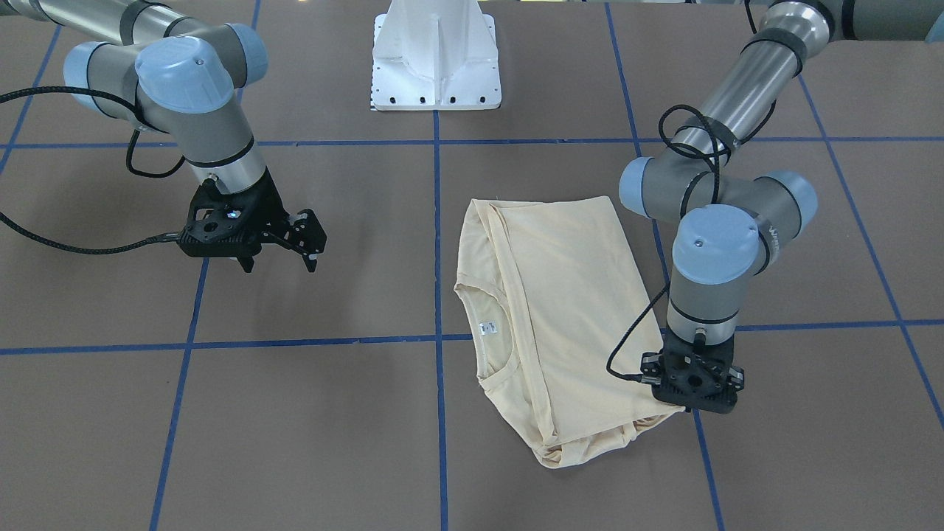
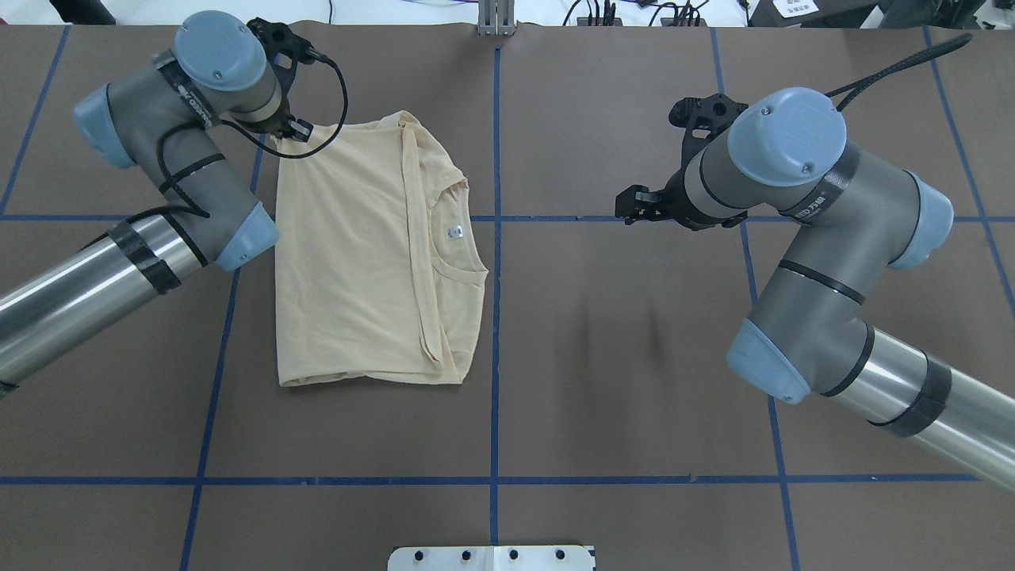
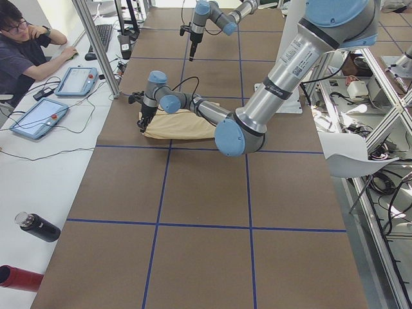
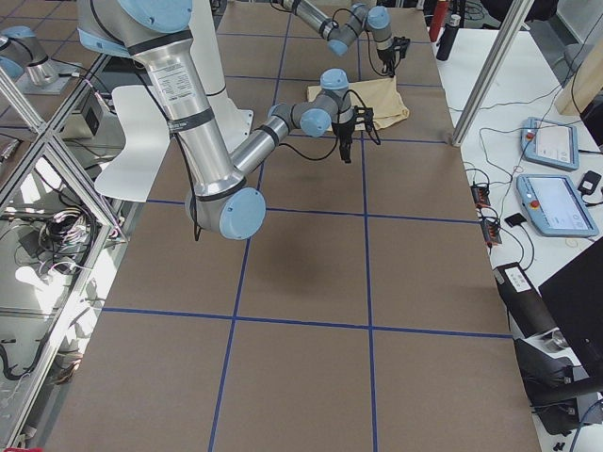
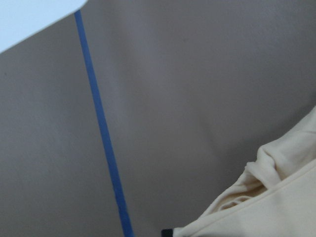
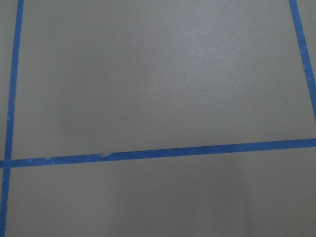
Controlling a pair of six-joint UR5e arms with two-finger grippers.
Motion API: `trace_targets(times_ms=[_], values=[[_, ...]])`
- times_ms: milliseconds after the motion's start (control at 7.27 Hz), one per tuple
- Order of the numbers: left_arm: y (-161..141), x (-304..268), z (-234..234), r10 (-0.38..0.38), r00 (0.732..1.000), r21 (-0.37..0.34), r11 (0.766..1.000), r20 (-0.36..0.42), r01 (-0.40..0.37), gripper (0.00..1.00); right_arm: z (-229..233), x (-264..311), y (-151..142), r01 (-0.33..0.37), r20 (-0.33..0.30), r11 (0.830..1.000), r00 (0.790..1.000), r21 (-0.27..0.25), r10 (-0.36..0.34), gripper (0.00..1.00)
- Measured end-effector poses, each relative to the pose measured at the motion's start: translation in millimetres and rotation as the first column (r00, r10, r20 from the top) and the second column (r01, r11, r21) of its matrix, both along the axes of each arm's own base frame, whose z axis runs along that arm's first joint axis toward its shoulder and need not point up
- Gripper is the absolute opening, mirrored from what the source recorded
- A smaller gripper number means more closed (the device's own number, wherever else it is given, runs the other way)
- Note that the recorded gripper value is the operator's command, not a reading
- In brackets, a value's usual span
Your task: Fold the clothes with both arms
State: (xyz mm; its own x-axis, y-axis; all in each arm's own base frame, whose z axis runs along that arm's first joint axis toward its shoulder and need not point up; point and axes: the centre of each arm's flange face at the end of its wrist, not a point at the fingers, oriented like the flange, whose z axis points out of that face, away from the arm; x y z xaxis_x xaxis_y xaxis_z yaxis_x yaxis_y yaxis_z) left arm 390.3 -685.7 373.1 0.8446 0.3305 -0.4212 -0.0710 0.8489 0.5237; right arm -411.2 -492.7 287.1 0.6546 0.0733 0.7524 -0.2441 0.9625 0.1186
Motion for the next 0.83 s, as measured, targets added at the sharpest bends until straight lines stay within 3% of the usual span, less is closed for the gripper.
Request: trace_targets(times_ms=[413,688,825], values=[[33,-30,4,0.077,0.989,0.027,0.997,-0.123,-0.075,1.0,-55,-76,-18,-0.062,0.039,0.996,0.997,-0.069,0.064,0.93],[47,-39,4,0.084,0.986,0.03,0.996,-0.146,-0.08,1.0,-100,-160,-18,-0.127,0.029,0.986,0.991,-0.111,0.131,0.63],[49,-41,3,0.083,0.985,0.03,0.996,-0.149,-0.079,1.0,-112,-188,-10,-0.143,0.023,0.984,0.989,-0.104,0.146,0.58]])
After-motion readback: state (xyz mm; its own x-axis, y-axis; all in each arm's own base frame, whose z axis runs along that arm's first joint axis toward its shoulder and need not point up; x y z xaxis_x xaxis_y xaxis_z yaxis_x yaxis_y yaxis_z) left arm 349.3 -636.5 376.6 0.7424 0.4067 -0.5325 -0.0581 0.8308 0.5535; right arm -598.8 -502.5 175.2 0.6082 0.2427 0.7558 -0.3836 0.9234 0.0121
